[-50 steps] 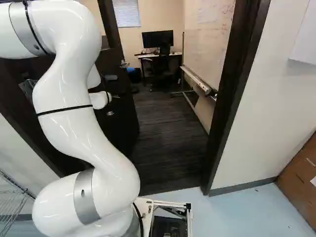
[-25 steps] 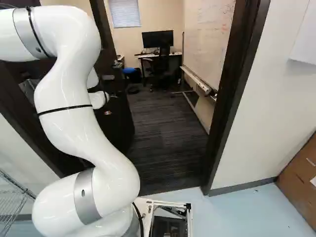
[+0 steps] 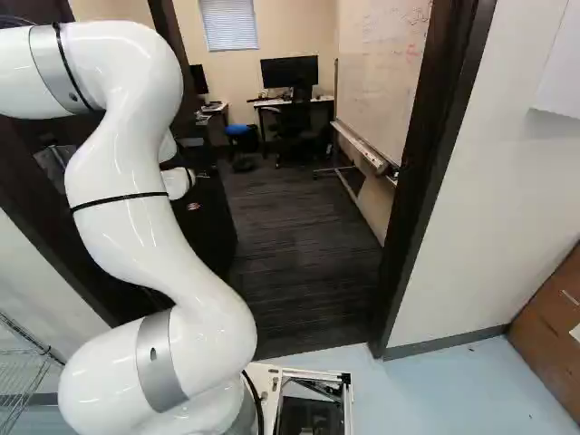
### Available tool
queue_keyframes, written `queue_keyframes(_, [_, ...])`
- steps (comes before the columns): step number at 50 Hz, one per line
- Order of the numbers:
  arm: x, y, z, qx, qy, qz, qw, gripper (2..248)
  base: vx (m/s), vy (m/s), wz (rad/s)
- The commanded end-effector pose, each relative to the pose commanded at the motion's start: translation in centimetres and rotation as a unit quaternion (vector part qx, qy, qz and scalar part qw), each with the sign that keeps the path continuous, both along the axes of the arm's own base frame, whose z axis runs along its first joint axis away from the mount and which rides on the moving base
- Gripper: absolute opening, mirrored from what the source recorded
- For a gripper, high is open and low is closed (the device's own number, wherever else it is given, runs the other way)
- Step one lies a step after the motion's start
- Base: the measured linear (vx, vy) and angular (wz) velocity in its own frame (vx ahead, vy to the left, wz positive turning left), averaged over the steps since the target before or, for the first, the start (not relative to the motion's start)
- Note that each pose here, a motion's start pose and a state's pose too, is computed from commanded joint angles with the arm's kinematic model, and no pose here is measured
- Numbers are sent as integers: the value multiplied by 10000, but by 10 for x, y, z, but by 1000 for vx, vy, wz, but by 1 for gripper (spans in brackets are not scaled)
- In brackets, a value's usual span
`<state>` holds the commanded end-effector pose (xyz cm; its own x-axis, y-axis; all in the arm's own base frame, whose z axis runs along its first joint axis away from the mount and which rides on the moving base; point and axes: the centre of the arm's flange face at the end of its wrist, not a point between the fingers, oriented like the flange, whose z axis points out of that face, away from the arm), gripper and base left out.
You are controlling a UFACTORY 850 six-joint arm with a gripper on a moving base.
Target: Open the door and move inside
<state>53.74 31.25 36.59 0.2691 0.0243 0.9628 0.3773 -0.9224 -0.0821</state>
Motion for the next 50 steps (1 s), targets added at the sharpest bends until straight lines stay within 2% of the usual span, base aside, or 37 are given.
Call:
queue_keyframes(22, [1,16,-1,-1,-42,141,9999,247,0,0,0])
queue_keyframes(50, [2,21,-2,5,-51,172,9998,247,0,0,0])
